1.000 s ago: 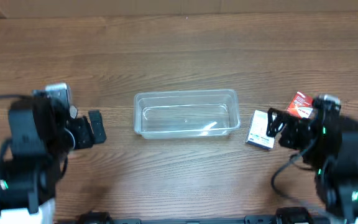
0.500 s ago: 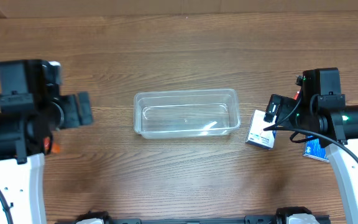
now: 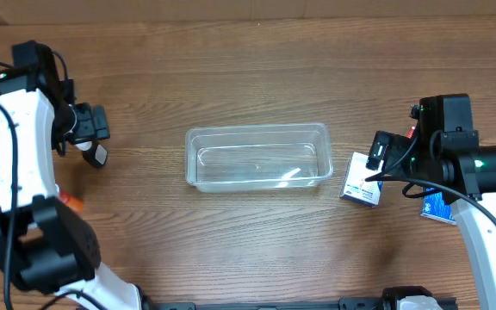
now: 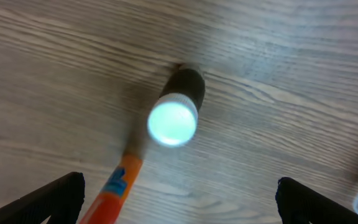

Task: Pack container
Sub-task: 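Move left gripper to the dark bottle and grasp it by the cap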

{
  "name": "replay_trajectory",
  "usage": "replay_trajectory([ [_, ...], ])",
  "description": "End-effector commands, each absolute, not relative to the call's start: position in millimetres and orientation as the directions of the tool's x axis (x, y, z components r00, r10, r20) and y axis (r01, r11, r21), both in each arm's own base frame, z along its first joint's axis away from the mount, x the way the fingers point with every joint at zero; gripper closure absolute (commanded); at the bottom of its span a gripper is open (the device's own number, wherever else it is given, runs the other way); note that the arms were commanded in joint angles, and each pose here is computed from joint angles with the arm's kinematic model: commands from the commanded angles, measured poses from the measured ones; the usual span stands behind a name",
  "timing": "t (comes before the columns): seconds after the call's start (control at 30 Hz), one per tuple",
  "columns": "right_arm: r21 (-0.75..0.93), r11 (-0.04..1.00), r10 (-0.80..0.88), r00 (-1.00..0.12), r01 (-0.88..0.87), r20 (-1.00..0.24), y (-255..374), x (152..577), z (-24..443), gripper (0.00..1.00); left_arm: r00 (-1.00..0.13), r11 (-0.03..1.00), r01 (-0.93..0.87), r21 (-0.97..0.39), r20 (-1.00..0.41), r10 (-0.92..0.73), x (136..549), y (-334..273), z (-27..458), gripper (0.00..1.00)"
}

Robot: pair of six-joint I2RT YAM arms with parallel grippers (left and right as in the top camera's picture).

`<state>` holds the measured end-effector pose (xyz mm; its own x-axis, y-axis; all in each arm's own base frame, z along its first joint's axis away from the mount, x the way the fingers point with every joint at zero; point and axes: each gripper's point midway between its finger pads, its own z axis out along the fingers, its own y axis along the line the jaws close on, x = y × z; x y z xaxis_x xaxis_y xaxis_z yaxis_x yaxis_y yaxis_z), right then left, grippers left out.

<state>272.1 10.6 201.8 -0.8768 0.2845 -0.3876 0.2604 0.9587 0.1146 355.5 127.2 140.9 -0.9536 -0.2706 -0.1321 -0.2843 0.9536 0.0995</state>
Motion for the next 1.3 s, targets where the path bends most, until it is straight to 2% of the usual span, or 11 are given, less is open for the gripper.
replay_trajectory([
  [0.0, 0.117, 0.959, 0.284, -0.859, 0.259, -0.426, 8.1, 277.0, 214.6, 0.0, -0.968, 0.966, -0.247, 0.081, -0.071, -0.242, 361.2, 126.4, 116.2, 0.0],
  [0.13, 0.117, 0.959, 0.284, -0.859, 0.259, -0.426, 8.1, 277.0, 214.6, 0.0, -0.973, 0.97, -0.232, 0.078, -0.008, -0.232, 363.8, 127.5, 88.0, 0.01],
  [0.2, 0.117, 0.959, 0.284, -0.859, 0.259, -0.425, 8.2, 276.9, 214.5, 0.0, -0.973, 0.97, -0.231, 0.077, 0.005, -0.232, 365.0, 127.8, 80.5, 0.08],
  [0.33, 0.116, 0.959, 0.284, -0.86, 0.259, -0.424, 8.2, 276.5, 214.3, 0.0, -0.981, 0.978, -0.193, 0.083, -0.018, -0.192, 373.2, 131.1, 76.8, 0.3],
  [0.63, 0.116, 0.959, 0.284, -0.861, 0.259, -0.422, 8.2, 276.1, 214.1, 0.0, -0.982, 0.97, -0.182, 0.159, -0.075, -0.172, 385.6, 147.2, 79.2, 0.36],
  [0.9, 0.116, 0.959, 0.284, -0.861, 0.259, -0.422, 8.2, 276.2, 214.2, 0.0, -0.987, 0.976, -0.154, 0.153, -0.075, -0.144, 387.0, 145.6, 78.9, 0.56],
  [1.03, 0.116, 0.959, 0.284, -0.861, 0.259, -0.423, 8.2, 276.2, 214.2, 0.0, -0.988, 0.977, -0.152, 0.149, -0.064, -0.144, 384.5, 144.0, 78.6, 0.59],
  [1.27, 0.116, 0.959, 0.284, -0.861, 0.259, -0.422, 8.2, 276.3, 214.0, 0.0, -0.989, 0.979, -0.146, 0.143, -0.023, -0.144, 374.9, 141.0, 77.9, 0.59],
])
